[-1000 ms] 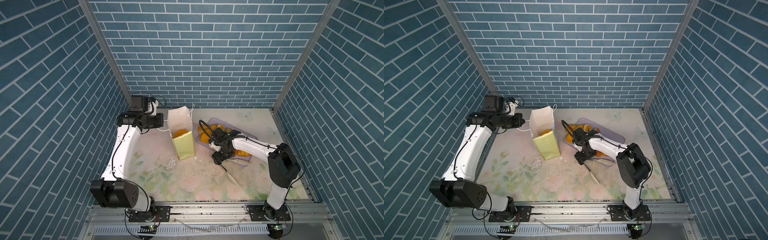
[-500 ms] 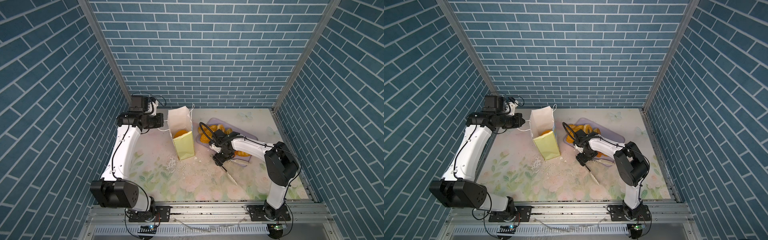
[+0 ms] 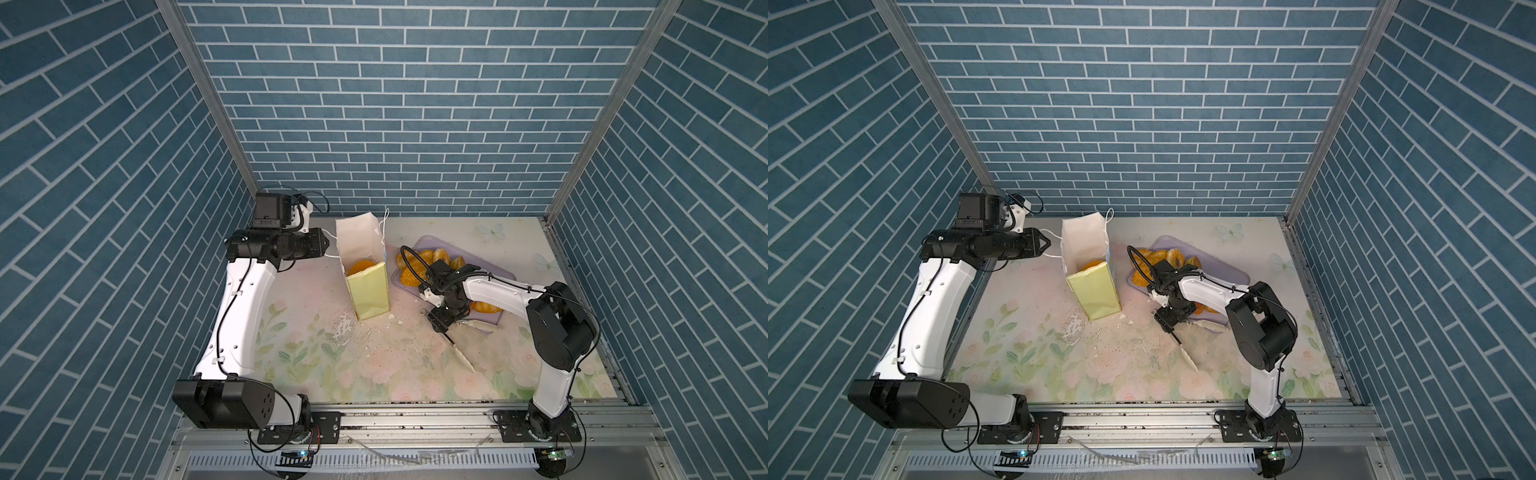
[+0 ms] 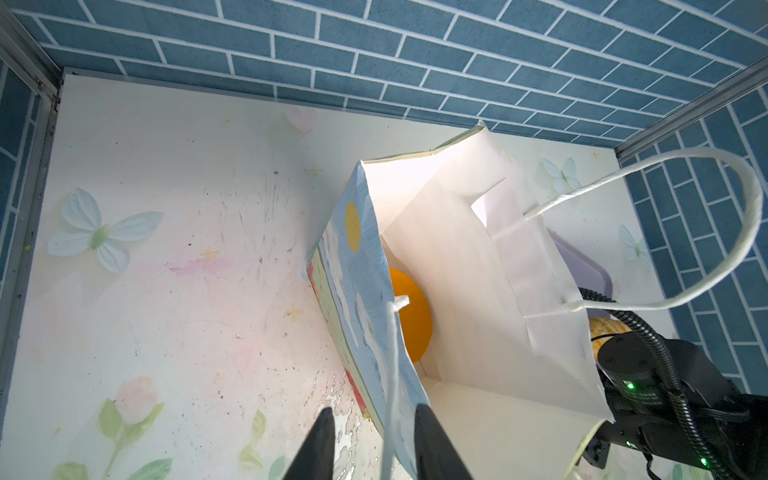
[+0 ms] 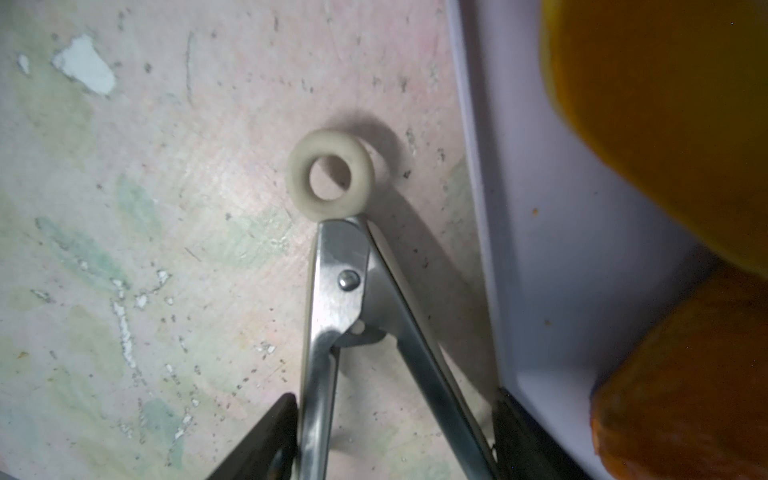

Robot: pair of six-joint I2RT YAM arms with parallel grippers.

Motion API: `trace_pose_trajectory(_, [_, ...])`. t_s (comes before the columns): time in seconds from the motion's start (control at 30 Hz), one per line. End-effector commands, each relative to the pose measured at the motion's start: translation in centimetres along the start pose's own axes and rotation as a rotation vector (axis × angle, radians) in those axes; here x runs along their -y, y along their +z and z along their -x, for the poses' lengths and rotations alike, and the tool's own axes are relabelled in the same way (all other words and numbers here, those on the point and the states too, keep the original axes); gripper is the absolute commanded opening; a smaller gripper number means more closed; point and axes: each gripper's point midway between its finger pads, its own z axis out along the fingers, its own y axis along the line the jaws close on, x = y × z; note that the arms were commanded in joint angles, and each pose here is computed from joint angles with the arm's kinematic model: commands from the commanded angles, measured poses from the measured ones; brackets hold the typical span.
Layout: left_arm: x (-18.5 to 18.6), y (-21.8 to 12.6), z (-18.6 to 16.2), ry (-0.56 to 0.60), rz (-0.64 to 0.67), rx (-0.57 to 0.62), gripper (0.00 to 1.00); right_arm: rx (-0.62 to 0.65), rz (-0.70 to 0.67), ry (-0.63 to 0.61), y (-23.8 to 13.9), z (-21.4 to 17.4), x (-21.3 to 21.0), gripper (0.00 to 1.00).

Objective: Place the fake bread into the paper bag
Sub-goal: 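Lower the right gripper onto the silver tongs on the table and grasp them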

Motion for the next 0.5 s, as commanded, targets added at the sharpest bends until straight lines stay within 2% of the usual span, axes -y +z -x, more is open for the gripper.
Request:
trace_pose_trajectory(0.0, [-0.2, -0.4, -0.7, -0.004, 0.01, -0.009, 0.38, -0.057, -0.002, -0.041, 0.7, -1.4, 0.4, 0.74])
trace_pose_trajectory(0.47, [0.1, -1.5, -0.3, 0.015, 0.01, 0.014, 0.51, -0.104, -0.038, -0.123, -0.8, -2.9, 1.0, 0.79])
